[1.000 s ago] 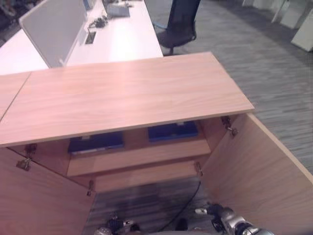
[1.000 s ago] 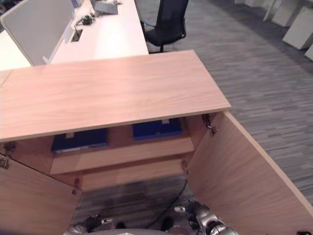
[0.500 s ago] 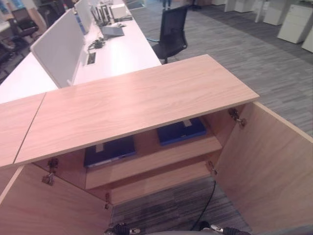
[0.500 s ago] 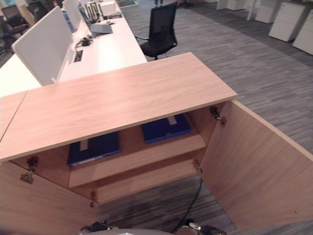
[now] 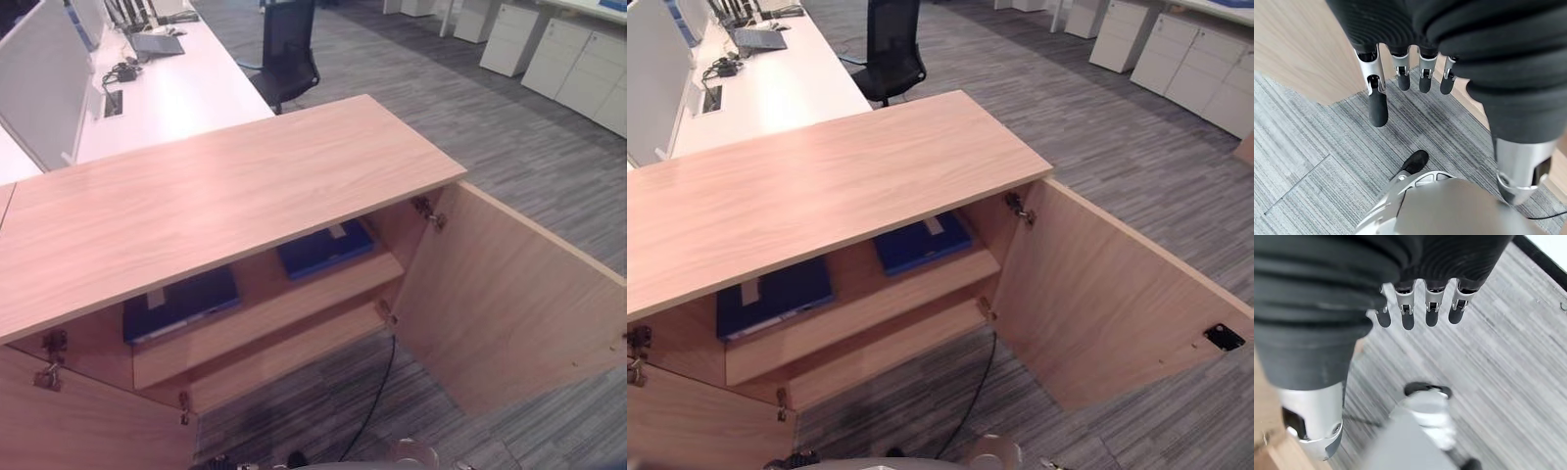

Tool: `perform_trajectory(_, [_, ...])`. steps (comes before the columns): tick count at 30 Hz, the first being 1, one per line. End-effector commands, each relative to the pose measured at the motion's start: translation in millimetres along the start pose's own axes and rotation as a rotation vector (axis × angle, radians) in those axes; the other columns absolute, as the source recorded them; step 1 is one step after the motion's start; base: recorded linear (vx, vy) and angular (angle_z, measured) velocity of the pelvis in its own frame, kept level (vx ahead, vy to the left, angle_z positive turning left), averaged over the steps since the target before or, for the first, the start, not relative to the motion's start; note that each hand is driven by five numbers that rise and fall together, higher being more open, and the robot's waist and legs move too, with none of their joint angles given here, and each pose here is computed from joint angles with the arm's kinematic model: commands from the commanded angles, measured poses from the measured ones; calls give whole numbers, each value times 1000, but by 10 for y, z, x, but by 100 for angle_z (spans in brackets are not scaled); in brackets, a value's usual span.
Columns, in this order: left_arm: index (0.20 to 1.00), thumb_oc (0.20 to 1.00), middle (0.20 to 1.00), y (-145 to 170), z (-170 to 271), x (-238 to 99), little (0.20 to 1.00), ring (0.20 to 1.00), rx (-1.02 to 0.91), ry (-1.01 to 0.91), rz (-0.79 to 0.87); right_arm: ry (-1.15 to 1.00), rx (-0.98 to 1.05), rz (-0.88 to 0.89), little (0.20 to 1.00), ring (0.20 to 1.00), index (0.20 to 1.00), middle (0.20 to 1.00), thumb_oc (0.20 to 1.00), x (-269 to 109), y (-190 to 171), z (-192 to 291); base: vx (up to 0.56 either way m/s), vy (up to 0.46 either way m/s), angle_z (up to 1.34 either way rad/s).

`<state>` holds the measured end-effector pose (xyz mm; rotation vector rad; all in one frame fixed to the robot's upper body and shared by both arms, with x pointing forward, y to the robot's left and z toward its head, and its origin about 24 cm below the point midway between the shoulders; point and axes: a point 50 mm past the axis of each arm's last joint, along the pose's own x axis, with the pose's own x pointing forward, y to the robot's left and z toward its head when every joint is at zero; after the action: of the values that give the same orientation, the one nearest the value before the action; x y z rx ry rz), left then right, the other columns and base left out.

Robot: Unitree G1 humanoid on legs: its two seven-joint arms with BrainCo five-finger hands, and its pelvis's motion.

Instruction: Put the empty folder in the office cabinet

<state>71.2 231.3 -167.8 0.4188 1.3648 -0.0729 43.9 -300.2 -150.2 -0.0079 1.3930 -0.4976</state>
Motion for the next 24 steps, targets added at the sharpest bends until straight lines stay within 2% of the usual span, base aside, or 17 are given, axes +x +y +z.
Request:
perform_trajectory(1, [1000, 1000, 1000, 28, 100, 9, 1000, 1000, -9, -7, -6, 67, 30, -75, 1000, 1000, 1000, 1000, 1000, -27, -245, -46, 67, -122, -45])
perform_trajectory(14, [1000, 1000, 1000, 14, 280, 9, 1000, 1000, 66, -66, -21, 20, 71, -220, 1000, 1000, 1000, 1000, 1000, -132, -814, 132, 18, -76, -12])
perform_trajectory(18, [1000, 1000, 1000, 40, 259, 10, 1000, 1000, 77, -53, -12, -128, 168, -340, 1000, 1000, 1000, 1000, 1000, -319, -1271, 592, -2, -44, -1])
perform_trajectory(24, [1000, 1000, 1000, 54, 198, 11, 1000, 1000, 81, -28, -13, -256, 160, -417, 1000, 1000, 1000, 1000, 1000, -530, -1571, 988, 0, 0, 0])
